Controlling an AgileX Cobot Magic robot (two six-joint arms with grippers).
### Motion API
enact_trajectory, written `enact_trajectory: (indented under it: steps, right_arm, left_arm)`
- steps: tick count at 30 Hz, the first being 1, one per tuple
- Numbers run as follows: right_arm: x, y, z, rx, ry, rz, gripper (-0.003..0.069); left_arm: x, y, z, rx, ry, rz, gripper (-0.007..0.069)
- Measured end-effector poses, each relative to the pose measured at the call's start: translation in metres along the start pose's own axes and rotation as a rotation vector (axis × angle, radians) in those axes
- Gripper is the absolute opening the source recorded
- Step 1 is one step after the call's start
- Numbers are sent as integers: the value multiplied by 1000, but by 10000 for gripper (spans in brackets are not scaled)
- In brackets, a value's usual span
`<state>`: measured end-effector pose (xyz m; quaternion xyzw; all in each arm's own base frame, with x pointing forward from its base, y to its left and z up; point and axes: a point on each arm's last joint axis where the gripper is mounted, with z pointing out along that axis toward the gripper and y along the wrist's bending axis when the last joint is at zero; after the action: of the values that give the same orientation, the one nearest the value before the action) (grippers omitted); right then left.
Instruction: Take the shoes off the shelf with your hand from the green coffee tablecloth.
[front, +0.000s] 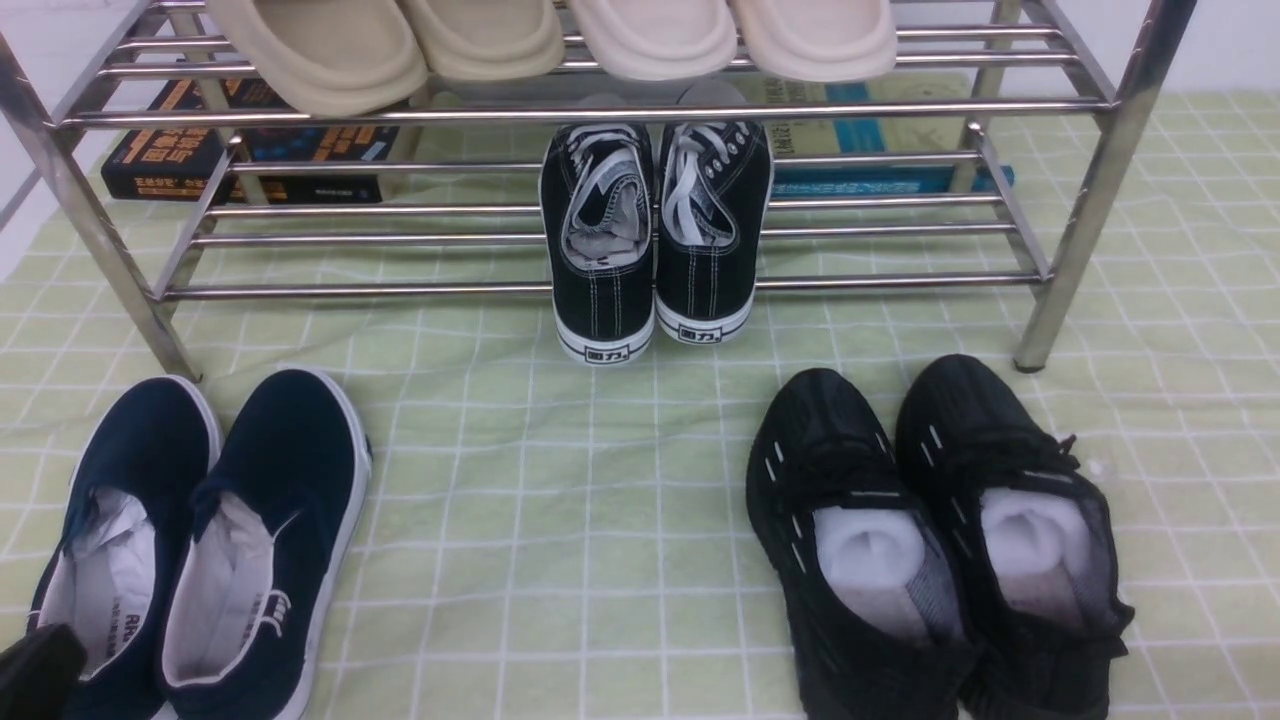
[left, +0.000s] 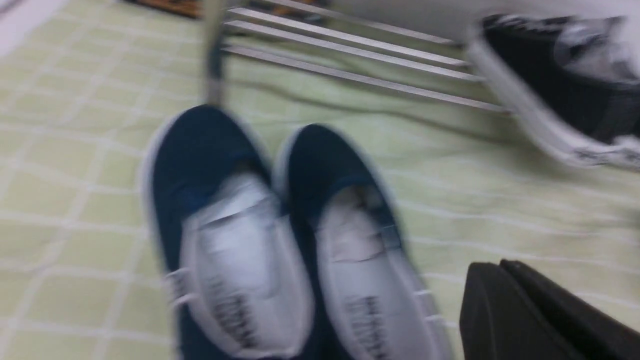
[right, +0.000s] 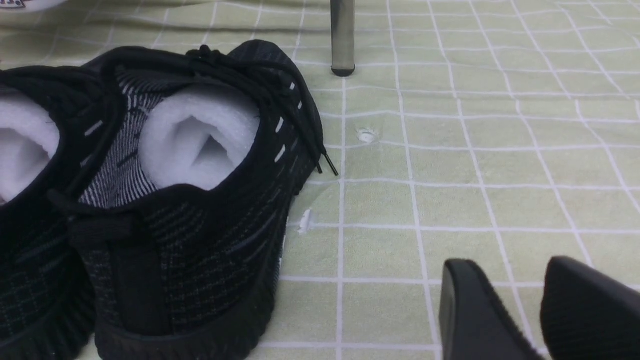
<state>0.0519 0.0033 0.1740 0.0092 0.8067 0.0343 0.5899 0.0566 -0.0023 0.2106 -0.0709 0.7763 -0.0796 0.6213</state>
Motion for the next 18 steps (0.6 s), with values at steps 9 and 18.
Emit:
enact_trajectory:
  steps: [9,18]
  right_arm:
    - [0,0,0,0,0,0,237]
    - [0,0,0,0,0,0,237]
  left_arm:
    - [32,15,6,-135,31,64,33]
    - [32,15,4,-109,20,125,36]
